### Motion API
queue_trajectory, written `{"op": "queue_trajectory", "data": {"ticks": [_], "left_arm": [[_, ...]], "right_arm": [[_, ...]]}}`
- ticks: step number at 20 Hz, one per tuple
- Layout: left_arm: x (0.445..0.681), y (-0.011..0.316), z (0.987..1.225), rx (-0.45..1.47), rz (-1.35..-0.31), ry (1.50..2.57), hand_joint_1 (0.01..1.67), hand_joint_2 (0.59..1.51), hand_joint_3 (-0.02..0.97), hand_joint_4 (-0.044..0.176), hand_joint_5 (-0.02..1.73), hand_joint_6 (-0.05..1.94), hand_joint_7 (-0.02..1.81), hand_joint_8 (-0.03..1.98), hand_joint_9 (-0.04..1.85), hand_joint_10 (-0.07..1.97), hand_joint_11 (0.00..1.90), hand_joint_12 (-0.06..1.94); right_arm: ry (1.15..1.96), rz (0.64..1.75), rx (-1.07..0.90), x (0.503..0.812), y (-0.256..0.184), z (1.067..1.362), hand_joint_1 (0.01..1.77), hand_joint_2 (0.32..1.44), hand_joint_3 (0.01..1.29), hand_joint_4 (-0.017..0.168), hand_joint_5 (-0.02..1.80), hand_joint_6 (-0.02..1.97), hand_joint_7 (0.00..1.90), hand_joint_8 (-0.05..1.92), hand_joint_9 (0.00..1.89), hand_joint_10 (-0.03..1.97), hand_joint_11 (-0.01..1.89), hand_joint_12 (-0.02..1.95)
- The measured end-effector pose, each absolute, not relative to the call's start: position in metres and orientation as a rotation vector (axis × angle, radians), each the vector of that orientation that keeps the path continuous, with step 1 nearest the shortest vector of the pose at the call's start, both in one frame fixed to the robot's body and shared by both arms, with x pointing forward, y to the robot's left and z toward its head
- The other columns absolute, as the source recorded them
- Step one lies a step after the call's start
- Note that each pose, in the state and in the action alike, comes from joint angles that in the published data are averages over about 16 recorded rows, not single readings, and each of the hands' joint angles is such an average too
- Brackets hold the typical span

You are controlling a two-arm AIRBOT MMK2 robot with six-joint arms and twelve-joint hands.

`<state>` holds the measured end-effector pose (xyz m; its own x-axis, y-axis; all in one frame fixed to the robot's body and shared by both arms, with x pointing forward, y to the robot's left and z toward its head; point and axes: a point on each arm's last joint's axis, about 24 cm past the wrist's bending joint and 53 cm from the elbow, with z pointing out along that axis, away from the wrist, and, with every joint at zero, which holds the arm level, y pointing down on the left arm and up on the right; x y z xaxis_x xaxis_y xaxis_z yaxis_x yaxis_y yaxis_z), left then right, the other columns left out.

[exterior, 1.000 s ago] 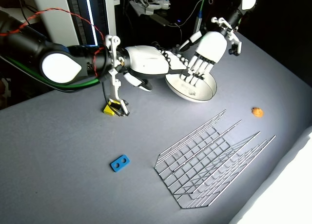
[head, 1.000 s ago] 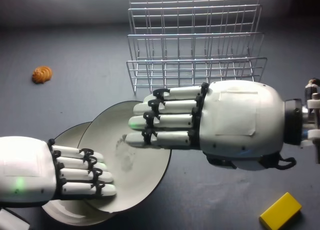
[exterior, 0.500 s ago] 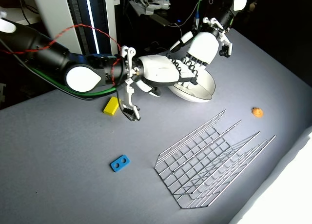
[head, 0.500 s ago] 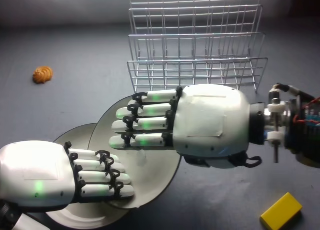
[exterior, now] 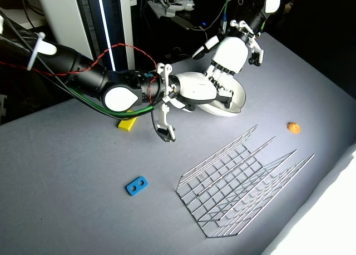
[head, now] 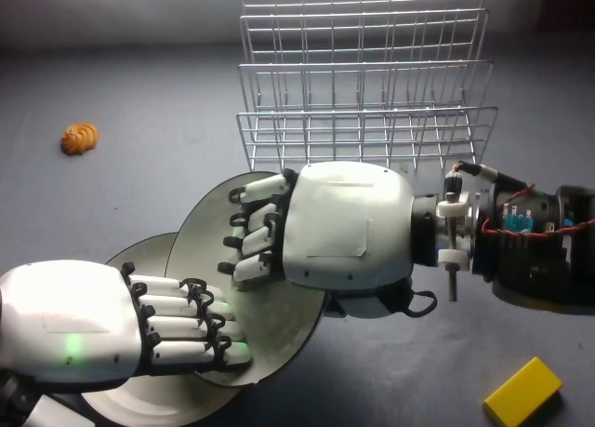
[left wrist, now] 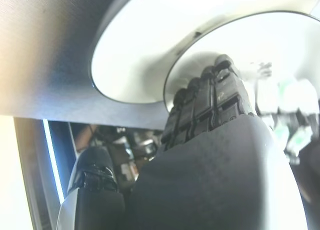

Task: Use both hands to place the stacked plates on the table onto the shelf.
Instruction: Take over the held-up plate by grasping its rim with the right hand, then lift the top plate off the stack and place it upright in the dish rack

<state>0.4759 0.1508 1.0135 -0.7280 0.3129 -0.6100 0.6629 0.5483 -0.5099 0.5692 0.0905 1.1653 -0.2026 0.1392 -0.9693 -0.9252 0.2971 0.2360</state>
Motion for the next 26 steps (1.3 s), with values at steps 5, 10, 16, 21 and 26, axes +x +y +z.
{"op": "queue_trajectory", "data": {"ticks": [5, 10, 16, 21, 26], "left_arm": [[0.485, 0.155, 1.019, 0.775, -1.034, 2.317, 0.02, 1.153, 0.004, -0.004, 0.02, -0.01, 0.00, -0.01, 0.01, 0.00, 0.02, 0.02], [0.512, 0.167, 1.036, 0.715, -0.996, 2.275, 0.02, 1.150, 0.004, -0.003, 0.04, 0.00, 0.01, -0.01, 0.02, 0.01, 0.01, 0.02], [0.559, 0.197, 1.066, 0.609, -0.894, 2.206, 0.02, 1.150, 0.004, 0.002, 0.06, 0.01, 0.02, 0.00, 0.02, 0.01, 0.02, 0.02], [0.594, 0.232, 1.095, 0.522, -0.791, 2.148, 0.02, 1.152, 0.004, 0.002, 0.06, 0.02, 0.02, 0.00, 0.02, 0.01, 0.02, 0.02], [0.618, 0.262, 1.116, 0.476, -0.701, 2.106, 0.02, 1.153, 0.004, 0.005, 0.06, 0.02, 0.02, 0.00, 0.02, 0.01, 0.01, 0.02]], "right_arm": [[1.395, 1.183, -0.783, 0.569, 0.096, 1.168, 1.11, 1.04, 0.02, 0.003, 0.70, 0.69, 0.80, 0.30, 0.89, -0.01, 0.51, 1.11], [1.374, 1.204, -0.777, 0.566, 0.096, 1.176, 1.11, 1.01, 0.01, 0.001, 0.76, 0.98, 0.88, 0.56, 1.05, -0.02, 0.61, 1.24], [1.356, 1.232, -0.745, 0.563, 0.091, 1.193, 1.13, 1.01, 0.01, 0.001, 0.80, 1.09, 0.90, 0.77, 1.13, -0.02, 0.59, 1.31], [1.333, 1.259, -0.696, 0.564, 0.081, 1.217, 1.15, 1.01, 0.01, 0.002, 0.82, 1.13, 0.93, 0.90, 1.16, -0.01, 0.59, 1.28], [1.311, 1.289, -0.606, 0.572, 0.066, 1.250, 1.17, 1.02, 0.02, 0.004, 0.83, 1.17, 0.96, 0.96, 1.17, -0.01, 0.60, 1.27]]}}
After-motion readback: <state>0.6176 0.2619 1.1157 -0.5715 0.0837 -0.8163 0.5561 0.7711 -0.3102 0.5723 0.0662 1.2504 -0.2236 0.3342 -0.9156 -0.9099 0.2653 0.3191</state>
